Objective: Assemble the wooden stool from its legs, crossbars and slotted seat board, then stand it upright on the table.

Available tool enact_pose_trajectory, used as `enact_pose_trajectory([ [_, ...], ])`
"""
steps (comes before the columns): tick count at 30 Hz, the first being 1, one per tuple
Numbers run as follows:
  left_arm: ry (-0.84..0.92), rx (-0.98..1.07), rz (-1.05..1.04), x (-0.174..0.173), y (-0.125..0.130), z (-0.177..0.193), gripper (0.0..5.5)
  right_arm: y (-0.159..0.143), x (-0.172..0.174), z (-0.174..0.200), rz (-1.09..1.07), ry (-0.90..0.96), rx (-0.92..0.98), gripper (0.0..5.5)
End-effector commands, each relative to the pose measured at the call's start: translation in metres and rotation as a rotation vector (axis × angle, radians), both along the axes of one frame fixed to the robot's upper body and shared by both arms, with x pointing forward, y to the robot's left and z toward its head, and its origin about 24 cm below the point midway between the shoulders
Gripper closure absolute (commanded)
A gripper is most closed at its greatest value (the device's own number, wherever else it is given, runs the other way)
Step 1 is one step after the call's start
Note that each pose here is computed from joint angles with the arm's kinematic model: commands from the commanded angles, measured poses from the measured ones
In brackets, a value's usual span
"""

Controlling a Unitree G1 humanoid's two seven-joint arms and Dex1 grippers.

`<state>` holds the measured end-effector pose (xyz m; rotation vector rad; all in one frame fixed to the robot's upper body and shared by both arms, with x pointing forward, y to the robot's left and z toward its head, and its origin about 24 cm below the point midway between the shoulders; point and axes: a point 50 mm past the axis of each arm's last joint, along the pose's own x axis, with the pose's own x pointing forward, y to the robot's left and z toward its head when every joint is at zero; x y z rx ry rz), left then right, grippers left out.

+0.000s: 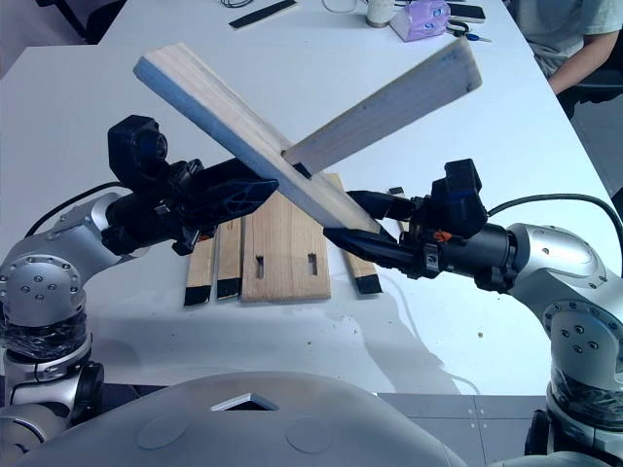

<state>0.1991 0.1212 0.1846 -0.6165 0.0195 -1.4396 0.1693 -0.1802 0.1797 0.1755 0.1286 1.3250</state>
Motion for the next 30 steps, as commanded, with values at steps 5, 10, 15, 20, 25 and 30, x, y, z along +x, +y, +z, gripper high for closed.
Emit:
enact_pose_trajectory([
  [5,-0.05,-0.03,-0.005,0.001,-0.002,0.01,3.35,-0.001,-0.006,-0.007,0.115,0.069,-0.016,3.46],
  [10,-0.053,-0.019,0.0,0.002,-0.003,0.007,3.35,-0.003,-0.005,-0.004,0.13,0.056,-0.026,3.46],
  [15,-0.036,-0.033,0.026,0.004,-0.003,0.006,3.32,-0.004,-0.004,-0.003,0.138,0.051,-0.042,3.46],
  [20,-0.041,-0.022,0.022,0.004,-0.006,0.006,2.58,-0.004,-0.003,-0.002,0.139,0.045,-0.049,3.46],
  [25,-0.05,-0.013,-0.004,-0.001,-0.009,0.006,1.81,-0.005,-0.002,-0.002,0.139,0.043,-0.054,3.46],
  [30,-0.081,-0.008,-0.03,-0.006,-0.01,0.009,0.93,-0.007,0.0,-0.005,0.138,0.056,-0.071,3.46],
])
